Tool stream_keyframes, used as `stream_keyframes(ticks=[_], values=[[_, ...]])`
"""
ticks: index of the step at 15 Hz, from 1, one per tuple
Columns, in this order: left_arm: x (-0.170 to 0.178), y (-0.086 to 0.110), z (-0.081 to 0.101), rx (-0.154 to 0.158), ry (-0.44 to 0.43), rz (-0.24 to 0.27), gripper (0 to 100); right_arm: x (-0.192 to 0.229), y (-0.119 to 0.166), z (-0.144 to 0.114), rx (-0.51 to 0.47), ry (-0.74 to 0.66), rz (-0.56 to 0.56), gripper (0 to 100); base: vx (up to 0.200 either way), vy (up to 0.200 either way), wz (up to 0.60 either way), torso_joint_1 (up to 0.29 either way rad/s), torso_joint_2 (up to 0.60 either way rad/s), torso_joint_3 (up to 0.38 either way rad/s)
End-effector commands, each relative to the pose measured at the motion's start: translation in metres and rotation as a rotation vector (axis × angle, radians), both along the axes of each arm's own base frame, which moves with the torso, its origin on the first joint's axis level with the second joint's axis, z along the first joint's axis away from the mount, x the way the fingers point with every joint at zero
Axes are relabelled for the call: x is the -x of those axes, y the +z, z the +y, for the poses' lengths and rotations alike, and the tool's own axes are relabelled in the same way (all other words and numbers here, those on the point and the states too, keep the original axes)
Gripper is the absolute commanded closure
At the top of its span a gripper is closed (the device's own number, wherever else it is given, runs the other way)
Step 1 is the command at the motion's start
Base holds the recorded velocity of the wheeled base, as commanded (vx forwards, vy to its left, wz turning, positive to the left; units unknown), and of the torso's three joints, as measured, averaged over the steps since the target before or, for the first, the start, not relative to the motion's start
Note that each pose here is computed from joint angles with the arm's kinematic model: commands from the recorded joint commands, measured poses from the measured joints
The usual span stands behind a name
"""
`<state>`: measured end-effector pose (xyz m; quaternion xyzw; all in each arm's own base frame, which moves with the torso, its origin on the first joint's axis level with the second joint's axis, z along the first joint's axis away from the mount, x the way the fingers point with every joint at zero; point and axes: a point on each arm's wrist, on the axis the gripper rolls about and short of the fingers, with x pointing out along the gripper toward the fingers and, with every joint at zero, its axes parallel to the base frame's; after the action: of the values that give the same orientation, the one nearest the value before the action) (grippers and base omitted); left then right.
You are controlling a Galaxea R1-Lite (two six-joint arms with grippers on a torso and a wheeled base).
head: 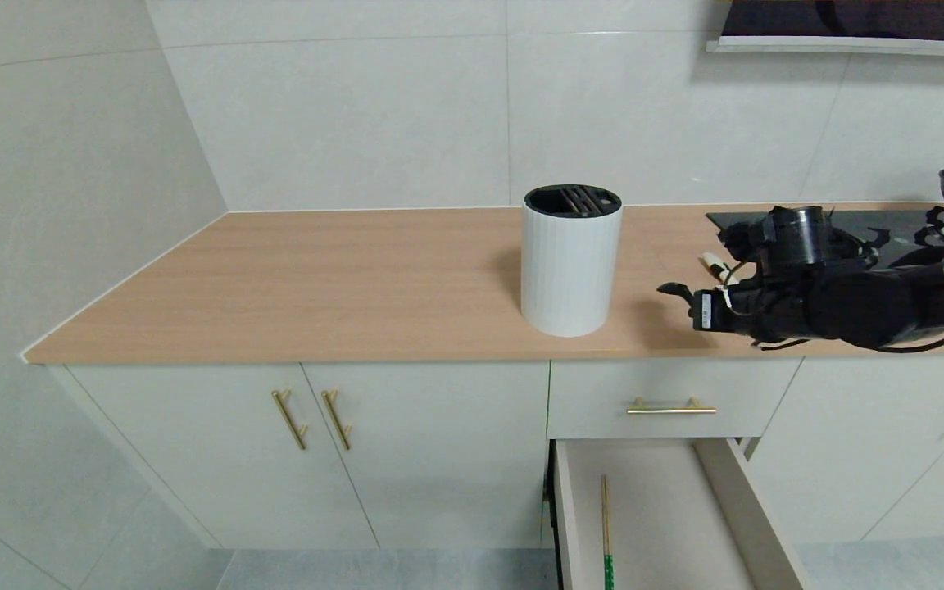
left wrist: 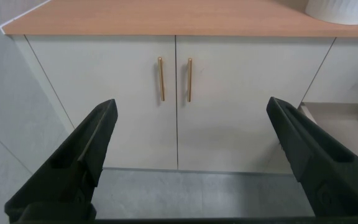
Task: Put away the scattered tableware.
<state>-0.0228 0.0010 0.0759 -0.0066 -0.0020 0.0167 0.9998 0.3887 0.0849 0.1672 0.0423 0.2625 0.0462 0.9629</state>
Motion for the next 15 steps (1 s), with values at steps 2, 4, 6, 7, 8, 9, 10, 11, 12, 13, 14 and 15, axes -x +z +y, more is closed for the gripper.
stream_keyframes(ticks=[2,4,6,7,8,9,10,11,12,13,14,15], values=[[0.000,0.000,0.000,0.001,0.000,0.001,0,0.064,0.021,0.001,0.001,0.001,-0.002,100,0.000,0.000,0.00,0.000,0.00,0.000],[0.000,0.000,0.000,0.001,0.000,0.001,0,0.080,0.014,-0.003,0.031,-0.046,0.025,100,0.000,0.000,0.00,0.000,0.00,0.000],[0.000,0.000,0.000,0.001,0.000,0.001,0,0.093,0.002,-0.007,0.045,-0.045,0.071,100,0.000,0.000,0.00,0.000,0.00,0.000],[0.000,0.000,0.000,0.001,0.000,0.001,0,0.099,-0.004,-0.008,0.054,-0.043,0.096,100,0.000,0.000,0.00,0.000,0.00,0.000],[0.000,0.000,0.000,0.001,0.000,0.001,0,0.103,-0.010,-0.009,0.062,-0.043,0.116,100,0.000,0.000,0.00,0.000,0.00,0.000],[0.000,0.000,0.000,0.001,0.000,0.002,0,0.107,-0.017,-0.011,0.069,-0.041,0.132,100,0.000,0.000,0.00,0.000,0.00,0.000],[0.000,0.000,0.000,0.001,0.000,-0.001,0,0.109,-0.021,-0.011,0.069,-0.039,0.123,100,0.000,0.000,0.00,0.000,0.00,0.000],[0.000,0.000,0.000,0.001,0.000,0.001,0,0.110,-0.026,-0.011,0.070,-0.039,0.115,100,0.000,0.000,0.00,0.000,0.00,0.000],[0.000,0.000,0.000,0.001,0.000,-0.001,0,0.111,-0.027,-0.012,0.072,-0.037,0.112,100,0.000,0.000,0.00,0.000,0.00,0.000],[0.000,0.000,0.000,0.001,0.000,-0.001,0,0.111,-0.027,-0.012,0.086,-0.028,0.109,100,0.000,0.000,0.00,0.000,0.00,0.000],[0.000,0.000,0.000,0.001,0.000,0.001,0,0.113,-0.030,-0.012,0.108,-0.015,0.117,100,0.000,0.000,0.00,0.000,0.00,0.000],[0.000,0.000,0.000,0.001,0.000,0.001,0,0.113,-0.032,-0.012,0.115,-0.011,0.123,100,0.000,0.000,0.00,0.000,0.00,0.000]])
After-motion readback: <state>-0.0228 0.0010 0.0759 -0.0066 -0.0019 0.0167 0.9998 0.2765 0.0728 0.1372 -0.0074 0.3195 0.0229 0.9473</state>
